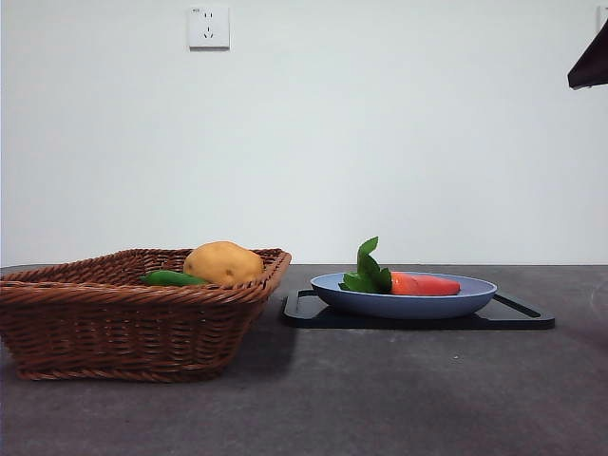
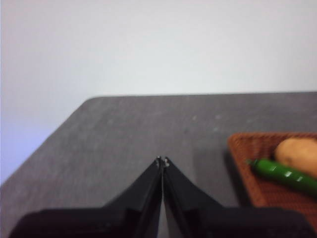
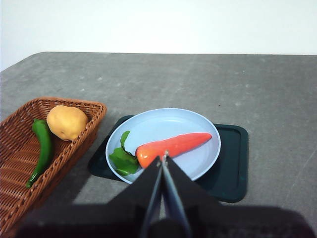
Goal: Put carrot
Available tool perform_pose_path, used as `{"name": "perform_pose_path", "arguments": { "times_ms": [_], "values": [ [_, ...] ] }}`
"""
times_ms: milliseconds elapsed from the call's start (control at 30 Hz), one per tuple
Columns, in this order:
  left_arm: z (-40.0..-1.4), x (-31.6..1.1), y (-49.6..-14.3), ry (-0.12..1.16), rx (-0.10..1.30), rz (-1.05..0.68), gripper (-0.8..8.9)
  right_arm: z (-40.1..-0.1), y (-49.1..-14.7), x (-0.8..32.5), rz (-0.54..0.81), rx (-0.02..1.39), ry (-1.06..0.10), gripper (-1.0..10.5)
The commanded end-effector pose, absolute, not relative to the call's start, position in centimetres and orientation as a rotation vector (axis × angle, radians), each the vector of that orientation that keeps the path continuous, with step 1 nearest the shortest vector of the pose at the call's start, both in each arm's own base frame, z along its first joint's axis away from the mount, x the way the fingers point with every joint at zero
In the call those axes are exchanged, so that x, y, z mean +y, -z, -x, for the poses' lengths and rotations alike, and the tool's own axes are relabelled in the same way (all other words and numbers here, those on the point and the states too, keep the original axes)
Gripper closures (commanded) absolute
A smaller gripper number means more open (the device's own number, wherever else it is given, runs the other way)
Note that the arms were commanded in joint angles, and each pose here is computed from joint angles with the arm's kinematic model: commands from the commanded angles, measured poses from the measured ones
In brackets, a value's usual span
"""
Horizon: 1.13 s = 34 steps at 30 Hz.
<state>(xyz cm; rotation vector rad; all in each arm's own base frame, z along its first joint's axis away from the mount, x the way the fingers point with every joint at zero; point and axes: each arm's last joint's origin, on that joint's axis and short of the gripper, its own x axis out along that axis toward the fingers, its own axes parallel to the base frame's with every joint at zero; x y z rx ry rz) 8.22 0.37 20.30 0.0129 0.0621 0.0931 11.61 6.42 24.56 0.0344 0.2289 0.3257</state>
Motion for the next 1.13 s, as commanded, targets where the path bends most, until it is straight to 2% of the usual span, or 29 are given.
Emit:
{"name": "perform_pose_path", "arguments": {
  "times_ms": [33,367,600,1133],
  "values": [
    [-8.8,0.5,-18.9,-0.103,0.062,-0.019,8.05,-11.6,-24.9,6.5,-0.05,0.215,-0.327,9.4],
    [-9.6,0.4,-14.8,-0.072,0.177,0.043,8.05,-11.6,-24.9,6.5,-0.05,0.214,-0.327,9.4],
    [-9.6,0.1,-14.9,0.024,0.171,0.094,8.05,-11.6,-24.9,6.5,-0.05,0.214,-0.327,9.4],
    [-9.6,0.1,-14.9,0.026,0.168,0.091,8.05,-11.6,-24.9,6.5,-0.05,0.215,-0.327,9.4]
  ]
}}
